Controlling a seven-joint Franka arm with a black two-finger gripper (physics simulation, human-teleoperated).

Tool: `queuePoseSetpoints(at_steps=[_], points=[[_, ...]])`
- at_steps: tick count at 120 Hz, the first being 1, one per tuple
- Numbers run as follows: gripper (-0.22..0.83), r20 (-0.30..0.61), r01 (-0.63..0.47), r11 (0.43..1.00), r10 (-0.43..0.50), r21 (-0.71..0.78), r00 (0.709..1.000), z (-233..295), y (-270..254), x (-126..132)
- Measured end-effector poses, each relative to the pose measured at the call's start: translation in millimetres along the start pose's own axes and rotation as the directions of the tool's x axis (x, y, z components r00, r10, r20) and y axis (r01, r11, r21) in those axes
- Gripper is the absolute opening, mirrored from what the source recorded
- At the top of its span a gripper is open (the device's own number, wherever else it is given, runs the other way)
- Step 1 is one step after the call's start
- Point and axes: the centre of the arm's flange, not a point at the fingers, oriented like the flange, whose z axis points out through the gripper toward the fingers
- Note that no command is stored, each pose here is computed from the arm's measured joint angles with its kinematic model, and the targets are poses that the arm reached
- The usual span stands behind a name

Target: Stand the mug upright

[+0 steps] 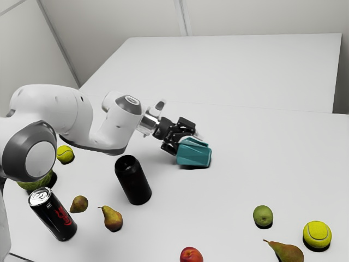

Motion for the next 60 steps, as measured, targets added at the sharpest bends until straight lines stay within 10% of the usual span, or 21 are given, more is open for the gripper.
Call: queuePoseSetpoints(at_steps=[60], points=[[-0.10, -0.015, -0.056, 0.998, 0.056, -0.014, 0.998, -8, 14, 0]])
